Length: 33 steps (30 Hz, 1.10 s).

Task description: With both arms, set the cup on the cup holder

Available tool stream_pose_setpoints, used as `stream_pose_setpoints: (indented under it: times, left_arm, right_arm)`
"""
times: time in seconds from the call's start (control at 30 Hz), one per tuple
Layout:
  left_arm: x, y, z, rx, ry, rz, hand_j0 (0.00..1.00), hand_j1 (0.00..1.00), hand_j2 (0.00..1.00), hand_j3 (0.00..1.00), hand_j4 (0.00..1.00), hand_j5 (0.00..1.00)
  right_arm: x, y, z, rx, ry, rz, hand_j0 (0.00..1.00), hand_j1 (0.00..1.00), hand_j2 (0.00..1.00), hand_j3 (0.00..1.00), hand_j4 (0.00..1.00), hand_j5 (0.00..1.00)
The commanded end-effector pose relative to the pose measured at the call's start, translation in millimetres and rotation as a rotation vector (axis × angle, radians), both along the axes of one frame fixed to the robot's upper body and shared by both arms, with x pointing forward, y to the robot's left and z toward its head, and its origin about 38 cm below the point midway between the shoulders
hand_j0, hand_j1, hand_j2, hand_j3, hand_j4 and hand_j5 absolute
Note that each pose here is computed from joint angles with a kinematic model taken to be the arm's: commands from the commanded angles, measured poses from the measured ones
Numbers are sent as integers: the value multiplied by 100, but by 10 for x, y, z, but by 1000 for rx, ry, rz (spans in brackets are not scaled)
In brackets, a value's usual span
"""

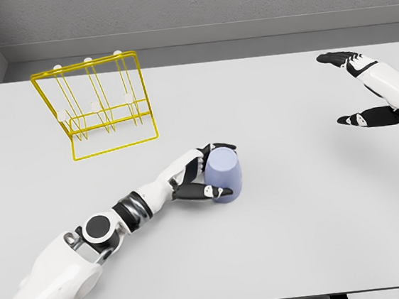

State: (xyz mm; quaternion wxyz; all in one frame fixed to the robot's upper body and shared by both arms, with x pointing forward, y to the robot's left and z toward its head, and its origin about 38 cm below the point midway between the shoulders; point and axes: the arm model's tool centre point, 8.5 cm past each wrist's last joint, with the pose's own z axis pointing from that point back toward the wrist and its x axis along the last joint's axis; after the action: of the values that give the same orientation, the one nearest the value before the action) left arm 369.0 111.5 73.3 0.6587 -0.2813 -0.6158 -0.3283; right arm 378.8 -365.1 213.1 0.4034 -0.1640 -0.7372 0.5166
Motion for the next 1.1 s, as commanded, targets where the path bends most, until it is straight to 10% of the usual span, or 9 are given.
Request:
stream_pose_setpoints:
  times: [0.0, 1.07]
  left_arm:
    - [8, 2, 14, -8, -3, 2, 69, 69, 69, 69, 69, 69]
    - [75, 631, 846, -86, -186, 90, 71, 71, 71, 71, 71, 71]
  right_arm:
    - [0, -3, 7, 8, 0, 0, 100, 100, 100, 100, 100, 100]
    - [-27, 0, -4, 6, 1, 1, 100, 100, 100, 100, 100, 100]
